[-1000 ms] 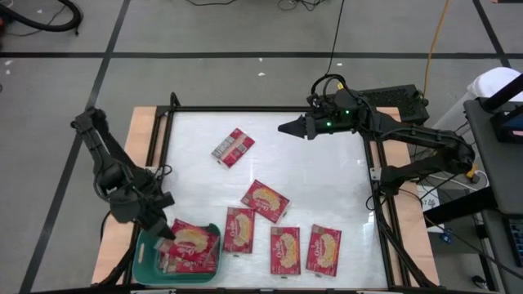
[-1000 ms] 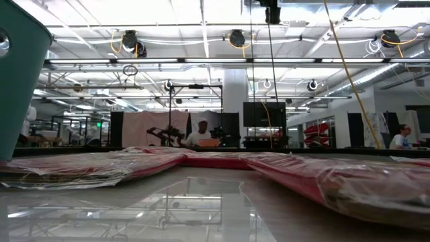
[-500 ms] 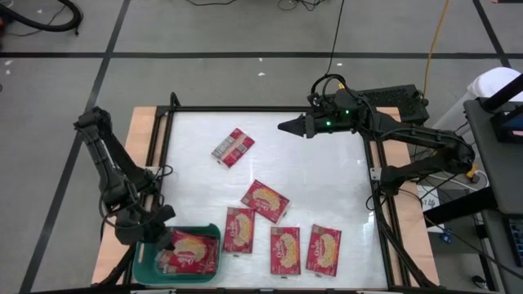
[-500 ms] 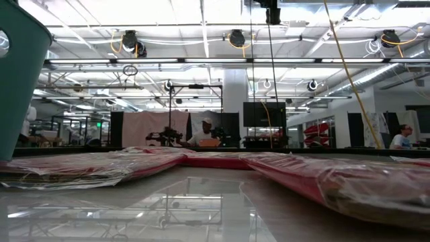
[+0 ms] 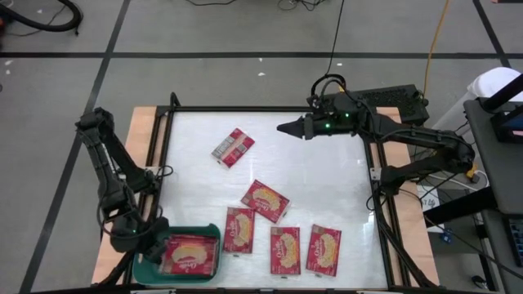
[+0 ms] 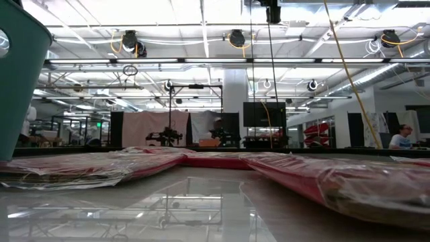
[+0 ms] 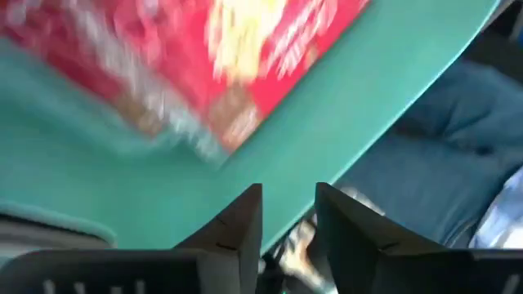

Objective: Sort popcorn bags into baskets
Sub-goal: Put the red popcorn bag into the green bin

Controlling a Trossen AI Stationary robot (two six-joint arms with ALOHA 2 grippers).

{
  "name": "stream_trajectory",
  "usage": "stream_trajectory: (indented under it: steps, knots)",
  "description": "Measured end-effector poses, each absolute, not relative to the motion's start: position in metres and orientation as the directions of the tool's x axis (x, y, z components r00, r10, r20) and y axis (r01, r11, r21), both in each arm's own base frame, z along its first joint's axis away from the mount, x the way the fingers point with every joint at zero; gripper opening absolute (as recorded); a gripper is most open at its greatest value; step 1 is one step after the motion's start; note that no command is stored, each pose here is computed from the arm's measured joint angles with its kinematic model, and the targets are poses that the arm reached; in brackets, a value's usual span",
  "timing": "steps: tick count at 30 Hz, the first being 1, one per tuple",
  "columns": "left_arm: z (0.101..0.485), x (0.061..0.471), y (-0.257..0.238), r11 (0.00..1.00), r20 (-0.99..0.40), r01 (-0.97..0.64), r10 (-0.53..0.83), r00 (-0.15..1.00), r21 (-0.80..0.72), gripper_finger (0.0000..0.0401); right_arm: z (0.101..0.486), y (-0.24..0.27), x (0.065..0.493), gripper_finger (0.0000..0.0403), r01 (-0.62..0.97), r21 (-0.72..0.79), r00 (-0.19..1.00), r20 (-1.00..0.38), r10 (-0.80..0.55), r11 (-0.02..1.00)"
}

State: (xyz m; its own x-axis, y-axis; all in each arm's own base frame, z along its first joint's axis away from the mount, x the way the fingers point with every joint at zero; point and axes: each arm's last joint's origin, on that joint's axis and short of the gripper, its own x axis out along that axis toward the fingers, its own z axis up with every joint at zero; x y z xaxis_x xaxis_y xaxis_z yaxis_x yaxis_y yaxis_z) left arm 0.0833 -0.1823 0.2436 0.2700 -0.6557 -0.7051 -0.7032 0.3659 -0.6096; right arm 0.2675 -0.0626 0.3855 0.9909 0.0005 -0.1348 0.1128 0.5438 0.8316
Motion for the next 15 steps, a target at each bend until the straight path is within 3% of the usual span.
stream_trajectory:
  steps: [5,15]
  knots:
    - [0.249,0.081,-0.183,0.387,-0.662,-0.665,-0.717,0.218,-0.638,0.0127,0.386,-0.054,0.270,0.0169,0.118,0.831,0.991,-0.136,-0.006,0.543]
    - [0.269,0.085,-0.161,0.353,-0.572,-0.493,-0.707,0.417,-0.795,0.0083,0.379,-0.035,0.274,0.0169,0.234,0.846,0.972,-0.200,-0.122,0.479]
